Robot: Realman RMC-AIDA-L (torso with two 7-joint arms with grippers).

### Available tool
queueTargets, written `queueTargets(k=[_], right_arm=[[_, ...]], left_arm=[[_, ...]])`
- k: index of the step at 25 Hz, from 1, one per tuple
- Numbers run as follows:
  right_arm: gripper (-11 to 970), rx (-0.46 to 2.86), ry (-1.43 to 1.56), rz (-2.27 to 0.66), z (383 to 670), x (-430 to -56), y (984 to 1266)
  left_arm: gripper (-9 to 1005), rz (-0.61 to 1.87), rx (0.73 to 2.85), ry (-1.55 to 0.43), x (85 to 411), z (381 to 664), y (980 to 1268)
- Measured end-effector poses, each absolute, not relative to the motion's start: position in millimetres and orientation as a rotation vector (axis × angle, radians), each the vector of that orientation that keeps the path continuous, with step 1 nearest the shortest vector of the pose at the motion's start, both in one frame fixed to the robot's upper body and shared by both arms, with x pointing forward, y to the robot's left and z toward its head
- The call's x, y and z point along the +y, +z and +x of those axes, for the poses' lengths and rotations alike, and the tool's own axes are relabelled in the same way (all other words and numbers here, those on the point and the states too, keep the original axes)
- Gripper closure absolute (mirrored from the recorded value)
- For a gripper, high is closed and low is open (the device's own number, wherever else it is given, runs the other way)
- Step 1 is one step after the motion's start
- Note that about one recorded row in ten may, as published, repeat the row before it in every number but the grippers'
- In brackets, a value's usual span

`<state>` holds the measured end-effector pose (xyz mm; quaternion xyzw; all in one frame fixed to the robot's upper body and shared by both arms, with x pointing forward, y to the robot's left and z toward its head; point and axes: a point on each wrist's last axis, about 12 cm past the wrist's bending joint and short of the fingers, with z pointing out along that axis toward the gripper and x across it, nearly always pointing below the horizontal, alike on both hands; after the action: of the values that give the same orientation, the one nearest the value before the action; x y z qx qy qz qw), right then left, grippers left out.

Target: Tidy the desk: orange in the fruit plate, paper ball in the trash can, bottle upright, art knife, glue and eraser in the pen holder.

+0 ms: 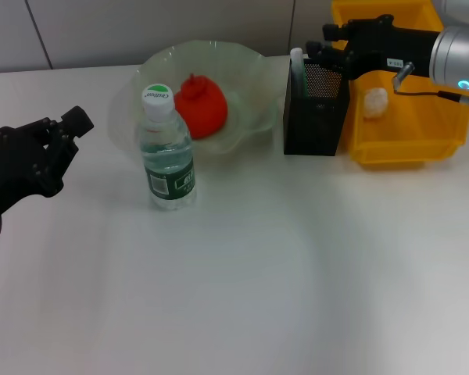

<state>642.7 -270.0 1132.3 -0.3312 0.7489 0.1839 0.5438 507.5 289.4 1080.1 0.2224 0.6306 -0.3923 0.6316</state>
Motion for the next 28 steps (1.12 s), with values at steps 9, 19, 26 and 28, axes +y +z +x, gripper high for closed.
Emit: queueTargets(k=[9,19,26,28], right_arm=[[568,1.745,0.477,-0.778,627,-270,1153],[568,1.75,0.632,-0.83,591,-271,1173],[569,1.686,0.79,-0.869,557,-279,1181],[569,1.684,0.868,-0.897,541,-286,1184]], left_arm=[[996,0.507,1.444,-0.899,290,507,1080],[996,0.525,1.443,-0.906,287,508,1080],[996,0.586,1.428,-0.935,286,503,1082],[996,0.694,1.399,-0.965,289,494,1090]])
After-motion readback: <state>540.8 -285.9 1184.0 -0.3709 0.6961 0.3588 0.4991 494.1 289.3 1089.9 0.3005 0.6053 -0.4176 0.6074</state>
